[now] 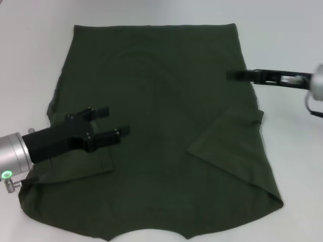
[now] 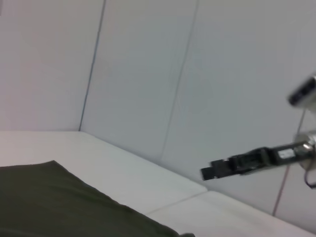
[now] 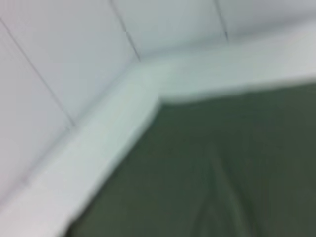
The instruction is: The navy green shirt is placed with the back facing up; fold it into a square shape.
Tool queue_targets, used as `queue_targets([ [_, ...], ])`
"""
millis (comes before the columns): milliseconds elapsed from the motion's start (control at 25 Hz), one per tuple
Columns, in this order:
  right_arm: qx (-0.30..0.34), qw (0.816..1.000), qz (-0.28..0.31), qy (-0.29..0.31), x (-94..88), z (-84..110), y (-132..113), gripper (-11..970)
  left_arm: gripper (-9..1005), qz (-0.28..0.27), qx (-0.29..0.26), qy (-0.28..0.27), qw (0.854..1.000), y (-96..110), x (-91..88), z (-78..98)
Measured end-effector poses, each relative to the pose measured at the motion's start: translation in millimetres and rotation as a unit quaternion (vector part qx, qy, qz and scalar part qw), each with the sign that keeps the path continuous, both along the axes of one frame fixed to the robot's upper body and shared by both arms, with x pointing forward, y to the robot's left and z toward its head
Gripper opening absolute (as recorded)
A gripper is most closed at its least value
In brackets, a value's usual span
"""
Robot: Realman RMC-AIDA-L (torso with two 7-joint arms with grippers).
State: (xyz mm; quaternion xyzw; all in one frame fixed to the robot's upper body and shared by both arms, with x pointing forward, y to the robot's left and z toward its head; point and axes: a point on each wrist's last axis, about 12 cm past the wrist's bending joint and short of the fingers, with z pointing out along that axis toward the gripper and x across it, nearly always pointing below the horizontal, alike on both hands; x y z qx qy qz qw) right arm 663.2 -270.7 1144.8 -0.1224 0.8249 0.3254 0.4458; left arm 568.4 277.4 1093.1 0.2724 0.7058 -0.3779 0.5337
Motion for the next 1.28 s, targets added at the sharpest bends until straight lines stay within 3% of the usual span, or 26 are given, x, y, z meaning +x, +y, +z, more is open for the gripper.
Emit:
queue_targets([
  [280, 0.061, 0.991, 0.018, -0.115, -50.0, -21.8, -30.4, 790, 933, 0.011, -0.017, 0.008, 1.000, 2.2, 2.1, 3.3],
  [600, 0.036, 0.980, 0.155, -0.122, -97.1, -34.0, -40.1, 788, 933, -0.005, -0.013, 0.044, 0.999, 10.6, -3.1, 3.1],
  [880, 0.020, 0.976, 0.196, -0.097, -108.6, -40.4, -42.0, 788, 934, 0.001, -0.023, 0.140, 0.990, 26.9, -1.7, 20.4],
  [1080, 0.021, 0.974, 0.205, -0.094, -112.6, -42.2, -41.4, 788, 934, 0.012, -0.023, 0.228, 0.973, 48.9, 0.9, 44.2],
  [1280, 0.017, 0.967, 0.241, -0.085, -116.4, -41.7, -37.2, 787, 933, 0.030, -0.062, 0.304, 0.950, 74.6, -10.9, 58.3],
])
